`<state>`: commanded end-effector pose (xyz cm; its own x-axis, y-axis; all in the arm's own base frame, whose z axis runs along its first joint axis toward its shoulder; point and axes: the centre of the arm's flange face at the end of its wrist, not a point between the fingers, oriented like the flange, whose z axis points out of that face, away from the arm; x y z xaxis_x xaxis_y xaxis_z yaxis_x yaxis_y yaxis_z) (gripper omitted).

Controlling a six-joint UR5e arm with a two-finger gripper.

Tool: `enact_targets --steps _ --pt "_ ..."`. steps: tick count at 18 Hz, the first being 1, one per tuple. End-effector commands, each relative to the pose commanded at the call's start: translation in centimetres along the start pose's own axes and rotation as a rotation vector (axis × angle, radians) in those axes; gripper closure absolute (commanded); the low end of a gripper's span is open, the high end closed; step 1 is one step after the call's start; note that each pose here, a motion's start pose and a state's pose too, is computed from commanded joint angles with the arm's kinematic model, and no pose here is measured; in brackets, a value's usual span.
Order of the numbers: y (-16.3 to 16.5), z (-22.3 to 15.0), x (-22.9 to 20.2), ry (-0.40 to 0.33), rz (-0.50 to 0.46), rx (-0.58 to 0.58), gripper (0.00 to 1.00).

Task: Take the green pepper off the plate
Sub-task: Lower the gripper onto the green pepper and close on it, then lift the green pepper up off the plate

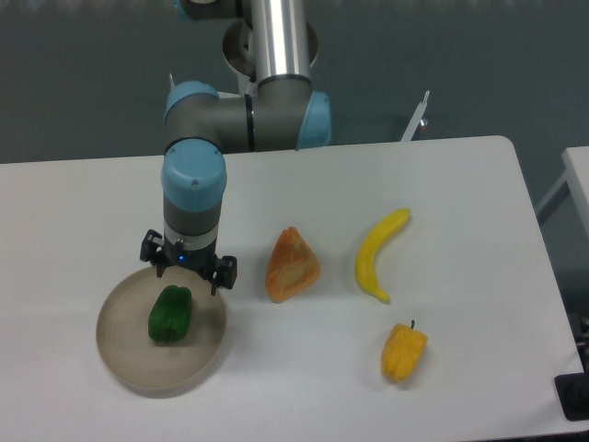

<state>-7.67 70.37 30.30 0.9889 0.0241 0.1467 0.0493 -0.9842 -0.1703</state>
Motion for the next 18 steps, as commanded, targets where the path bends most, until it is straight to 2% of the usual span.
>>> enact_targets --steps 6,12,13,16,18 --pt "-0.4 2.5 2.1 0.01 0.005 -0.02 0.0" --pt "-1.0 5.8 1.8 0.003 0.011 -0.019 0.0" --pt "-1.1 5.9 1.8 0.002 0.009 -0.017 0.12" --pt "-1.3 5.3 1.8 0.001 -0.002 -0.007 0.68" --pt "-1.3 4.7 2.0 0.001 -0.028 0.002 0.92"
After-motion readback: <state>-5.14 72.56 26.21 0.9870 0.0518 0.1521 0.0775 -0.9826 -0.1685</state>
